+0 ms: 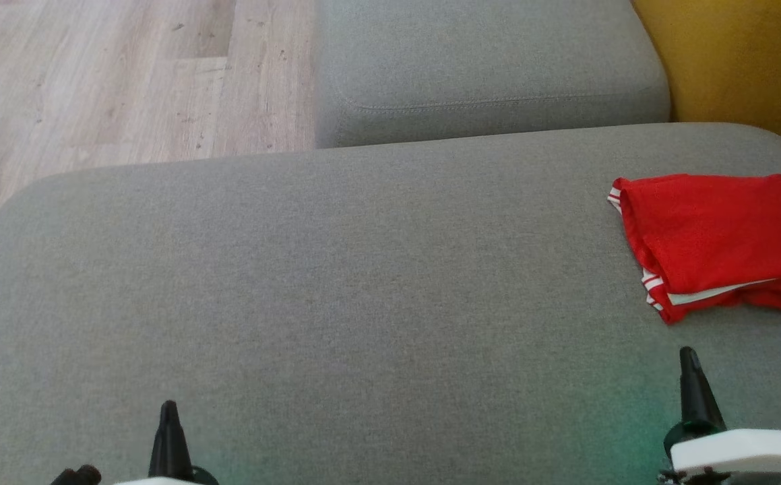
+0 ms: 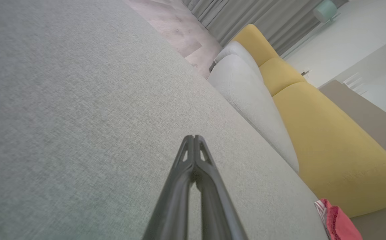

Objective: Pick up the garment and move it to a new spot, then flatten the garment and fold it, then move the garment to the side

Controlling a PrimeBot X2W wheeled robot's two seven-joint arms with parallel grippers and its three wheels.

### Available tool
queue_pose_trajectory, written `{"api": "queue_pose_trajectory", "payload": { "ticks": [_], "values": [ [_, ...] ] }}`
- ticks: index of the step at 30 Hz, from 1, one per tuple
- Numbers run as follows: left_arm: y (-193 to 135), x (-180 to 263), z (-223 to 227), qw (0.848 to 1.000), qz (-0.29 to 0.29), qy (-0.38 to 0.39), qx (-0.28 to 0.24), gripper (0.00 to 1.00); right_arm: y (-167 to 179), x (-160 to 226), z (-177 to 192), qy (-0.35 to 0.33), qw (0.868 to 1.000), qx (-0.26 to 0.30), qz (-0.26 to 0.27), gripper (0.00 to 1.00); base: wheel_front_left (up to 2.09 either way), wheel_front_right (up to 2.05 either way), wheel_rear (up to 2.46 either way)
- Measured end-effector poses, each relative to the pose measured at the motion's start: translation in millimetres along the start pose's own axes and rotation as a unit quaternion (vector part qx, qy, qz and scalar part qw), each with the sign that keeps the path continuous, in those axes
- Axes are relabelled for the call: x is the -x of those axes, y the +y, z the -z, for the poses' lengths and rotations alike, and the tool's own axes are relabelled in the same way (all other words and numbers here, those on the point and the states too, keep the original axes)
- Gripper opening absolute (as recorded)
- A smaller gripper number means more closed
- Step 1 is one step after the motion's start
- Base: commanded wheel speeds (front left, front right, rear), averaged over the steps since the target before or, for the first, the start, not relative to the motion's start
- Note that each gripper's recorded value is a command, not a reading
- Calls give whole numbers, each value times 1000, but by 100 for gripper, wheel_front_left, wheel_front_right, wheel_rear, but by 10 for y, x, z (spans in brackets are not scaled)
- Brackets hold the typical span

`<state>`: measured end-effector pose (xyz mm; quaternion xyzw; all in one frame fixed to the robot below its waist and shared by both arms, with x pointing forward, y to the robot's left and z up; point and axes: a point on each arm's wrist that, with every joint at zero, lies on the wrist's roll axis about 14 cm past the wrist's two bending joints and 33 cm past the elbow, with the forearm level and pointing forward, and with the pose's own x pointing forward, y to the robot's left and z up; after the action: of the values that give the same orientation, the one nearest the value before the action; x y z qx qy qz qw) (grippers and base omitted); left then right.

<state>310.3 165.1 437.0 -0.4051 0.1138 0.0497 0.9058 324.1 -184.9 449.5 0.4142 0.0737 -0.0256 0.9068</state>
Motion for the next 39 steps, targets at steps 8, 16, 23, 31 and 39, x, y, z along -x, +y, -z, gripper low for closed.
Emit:
{"api": "queue_pose_trajectory", "payload": {
  "ticks": [8, 16, 23, 31, 39],
  "values": [
    [-11, -69, -72, 999, 4, -3, 49, 0, 50, -99, -98, -11, 999, -47, -4, 0, 0, 0, 0],
    [-41, -142, -99, 995, 10, 2, 96, 0, 8, -114, -94, -9, 995, -95, 5, 0, 0, 0, 0],
    [-36, -187, -144, 991, 11, 1, 132, 0, 47, -187, -155, -13, 991, -129, -1, 0, 0, 0, 0],
    [-100, -265, -216, 983, 25, -1, 180, 0, 7, -205, -171, -13, 984, -176, 5, 0, 0, 0, 0],
    [-120, -328, -272, 974, 33, -2, 226, 0, 72, -299, -268, -22, 975, -221, -7, 0, 0, 0, 0]
  ]
}}
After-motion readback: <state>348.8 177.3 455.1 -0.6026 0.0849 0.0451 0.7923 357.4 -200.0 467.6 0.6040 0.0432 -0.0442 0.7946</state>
